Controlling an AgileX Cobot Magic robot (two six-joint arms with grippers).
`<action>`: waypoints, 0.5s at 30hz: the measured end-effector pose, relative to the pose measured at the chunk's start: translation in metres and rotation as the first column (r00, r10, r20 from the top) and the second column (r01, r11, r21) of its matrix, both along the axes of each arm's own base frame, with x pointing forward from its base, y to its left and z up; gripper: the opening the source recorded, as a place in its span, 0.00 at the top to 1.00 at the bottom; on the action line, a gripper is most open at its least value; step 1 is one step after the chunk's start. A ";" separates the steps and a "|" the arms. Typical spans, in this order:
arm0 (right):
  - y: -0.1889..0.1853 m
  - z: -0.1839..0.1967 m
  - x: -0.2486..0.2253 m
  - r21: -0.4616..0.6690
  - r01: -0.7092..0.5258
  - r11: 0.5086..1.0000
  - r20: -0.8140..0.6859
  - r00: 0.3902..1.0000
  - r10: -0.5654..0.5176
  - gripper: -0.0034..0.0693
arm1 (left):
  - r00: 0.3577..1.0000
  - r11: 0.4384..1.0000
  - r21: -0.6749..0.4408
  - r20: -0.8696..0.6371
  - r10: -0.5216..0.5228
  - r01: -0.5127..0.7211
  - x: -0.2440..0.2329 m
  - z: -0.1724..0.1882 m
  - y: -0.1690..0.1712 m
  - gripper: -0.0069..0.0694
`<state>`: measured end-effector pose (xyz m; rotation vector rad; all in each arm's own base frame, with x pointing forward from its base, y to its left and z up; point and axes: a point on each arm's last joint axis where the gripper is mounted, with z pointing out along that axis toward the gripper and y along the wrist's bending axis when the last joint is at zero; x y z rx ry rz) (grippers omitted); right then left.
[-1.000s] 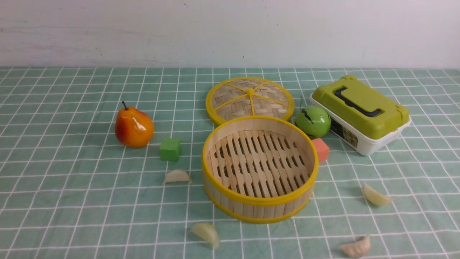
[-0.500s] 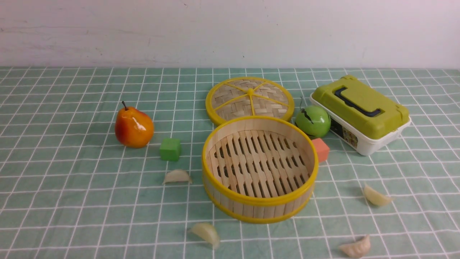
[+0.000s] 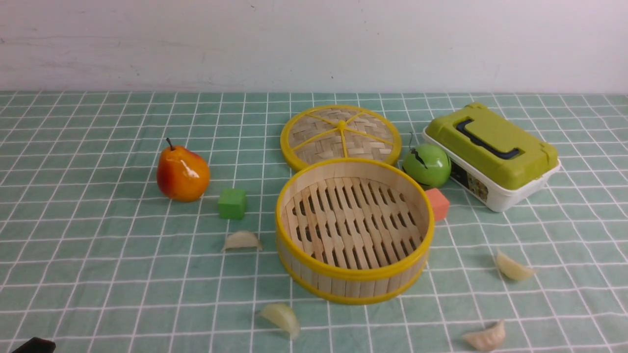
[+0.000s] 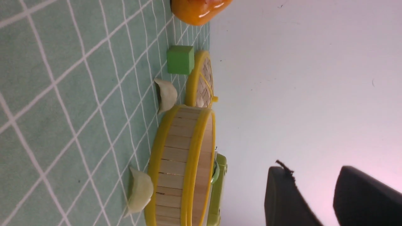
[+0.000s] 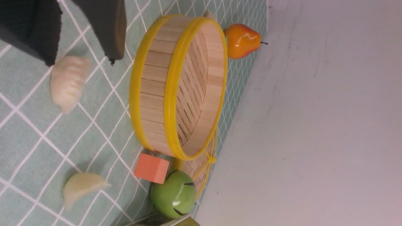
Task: Put the dumplings into the steamer on the table with the blue tablecloth.
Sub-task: 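Reach for and grasp a dumpling on the table with the left gripper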
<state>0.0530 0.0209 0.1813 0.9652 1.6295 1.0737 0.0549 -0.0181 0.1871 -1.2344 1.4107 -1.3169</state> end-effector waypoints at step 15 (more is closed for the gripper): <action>-0.007 0.095 0.020 -0.681 0.044 0.731 0.177 0.978 0.107 0.79 | 0.933 0.476 0.834 -0.118 -0.341 0.280 0.019 0.126 -0.012 0.87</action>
